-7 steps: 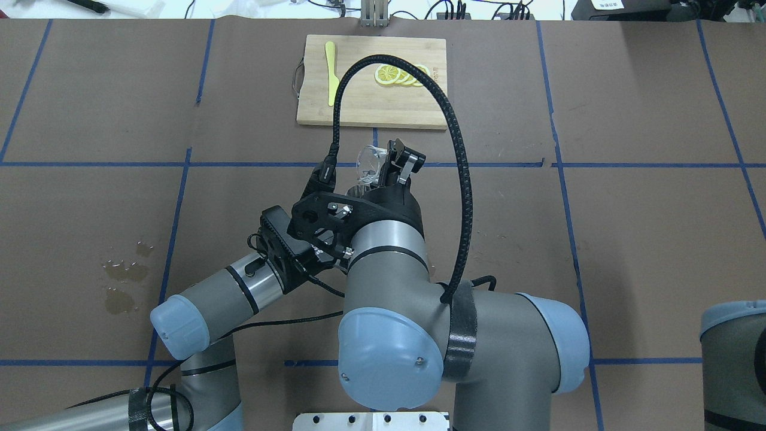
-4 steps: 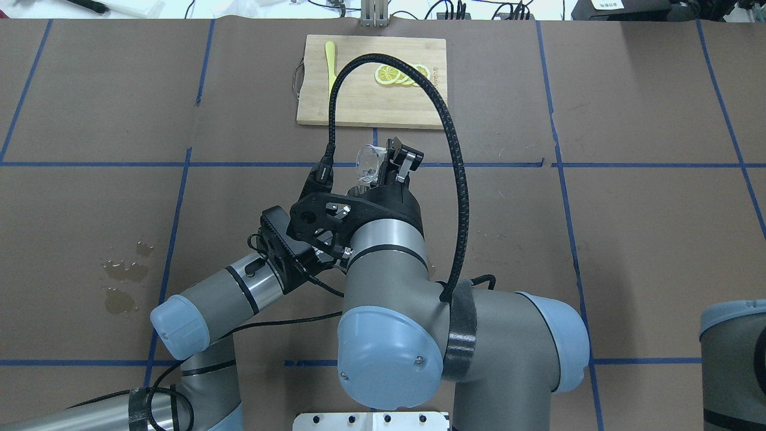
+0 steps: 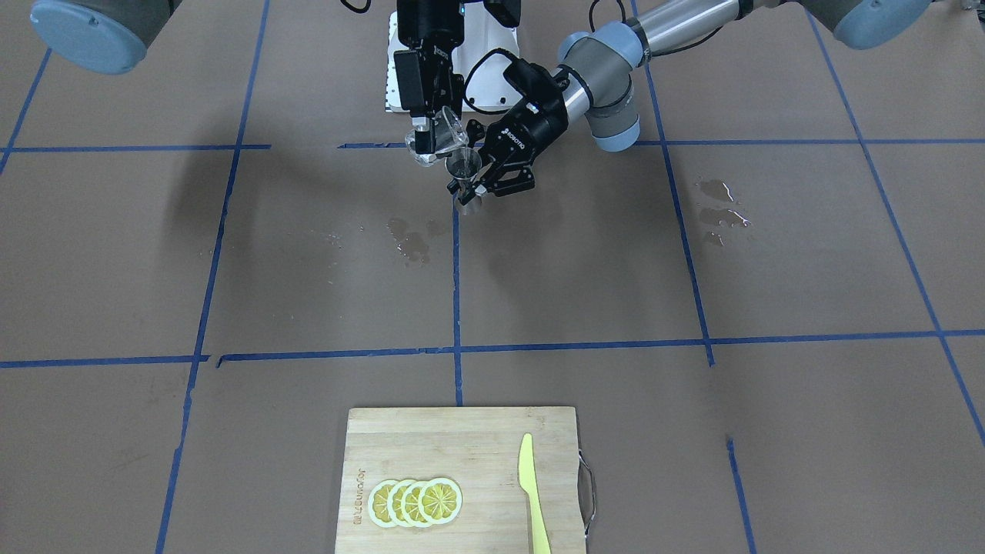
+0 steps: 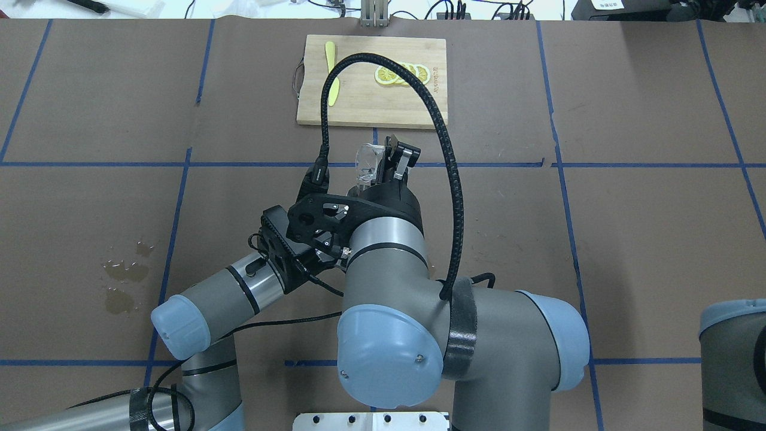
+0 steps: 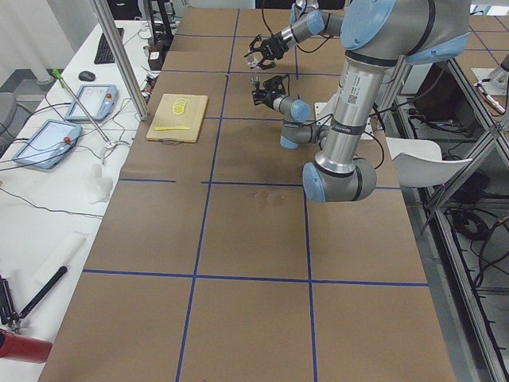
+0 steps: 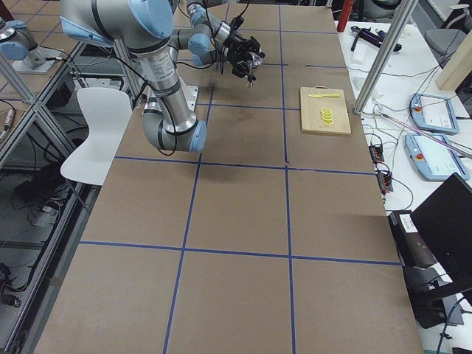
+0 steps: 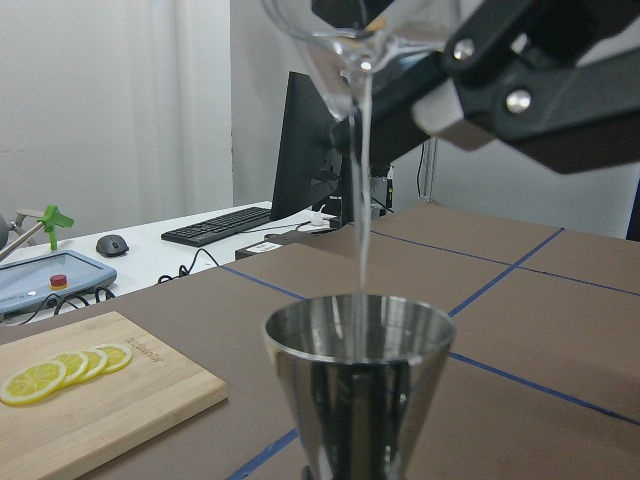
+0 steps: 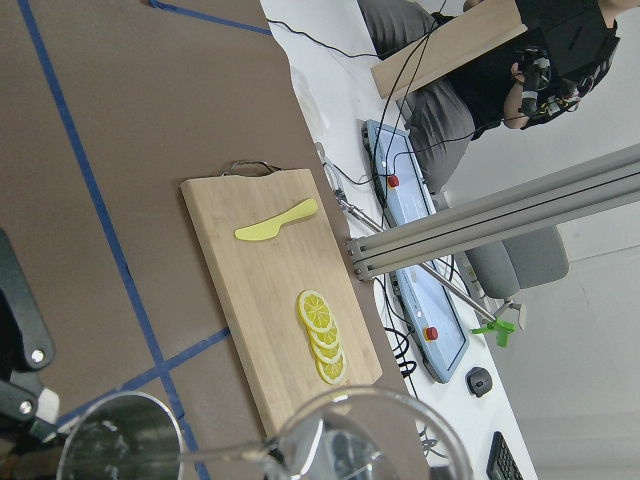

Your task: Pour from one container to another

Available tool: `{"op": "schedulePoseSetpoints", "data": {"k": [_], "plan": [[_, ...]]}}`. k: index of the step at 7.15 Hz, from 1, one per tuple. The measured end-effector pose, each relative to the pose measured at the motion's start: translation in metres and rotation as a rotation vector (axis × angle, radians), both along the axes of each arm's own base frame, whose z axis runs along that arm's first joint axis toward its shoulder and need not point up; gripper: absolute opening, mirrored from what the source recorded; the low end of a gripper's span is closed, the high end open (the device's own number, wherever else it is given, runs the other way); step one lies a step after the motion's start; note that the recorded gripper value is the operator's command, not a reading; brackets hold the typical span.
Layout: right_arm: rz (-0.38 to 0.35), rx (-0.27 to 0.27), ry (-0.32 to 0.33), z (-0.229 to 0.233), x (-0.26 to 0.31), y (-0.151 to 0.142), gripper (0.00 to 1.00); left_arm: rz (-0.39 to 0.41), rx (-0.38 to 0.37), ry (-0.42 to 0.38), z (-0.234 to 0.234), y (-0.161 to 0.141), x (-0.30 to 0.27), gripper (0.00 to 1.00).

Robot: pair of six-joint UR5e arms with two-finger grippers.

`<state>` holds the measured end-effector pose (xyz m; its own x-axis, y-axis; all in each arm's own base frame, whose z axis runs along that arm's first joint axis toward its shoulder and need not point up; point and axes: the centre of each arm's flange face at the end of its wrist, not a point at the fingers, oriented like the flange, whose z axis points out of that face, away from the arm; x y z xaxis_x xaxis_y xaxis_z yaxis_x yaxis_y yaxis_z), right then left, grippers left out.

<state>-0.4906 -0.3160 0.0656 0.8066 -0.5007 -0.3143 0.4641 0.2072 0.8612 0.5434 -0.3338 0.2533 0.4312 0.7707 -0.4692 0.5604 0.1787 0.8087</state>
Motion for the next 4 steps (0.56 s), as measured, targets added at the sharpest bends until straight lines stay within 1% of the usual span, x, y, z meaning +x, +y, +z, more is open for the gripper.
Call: {"op": "schedulePoseSetpoints", "data": {"k": [1,2,3,4], "plan": [[0.003,-0.001,-0.008,-0.0006,0.0003,-0.0001,0.0,0.0,0.0,0.0,-0.0001,0.0,0.0,0.0],[0.015,-0.012,-0.035,-0.0001,0.0003,-0.0001,0.0,0.001,0.0,0.0,-0.0001,0.0,0.0,0.0],[0.042,-0.038,-0.091,0.0021,-0.0001,-0.0002,0.0,0.0,0.0,0.0,0.0001,-0.0001,-0.0001,0.0],[0.074,-0.07,-0.167,0.0031,-0.0005,0.0002,0.0,0.0,0.0,-0.001,0.0005,-0.0002,-0.0002,0.0]]}}
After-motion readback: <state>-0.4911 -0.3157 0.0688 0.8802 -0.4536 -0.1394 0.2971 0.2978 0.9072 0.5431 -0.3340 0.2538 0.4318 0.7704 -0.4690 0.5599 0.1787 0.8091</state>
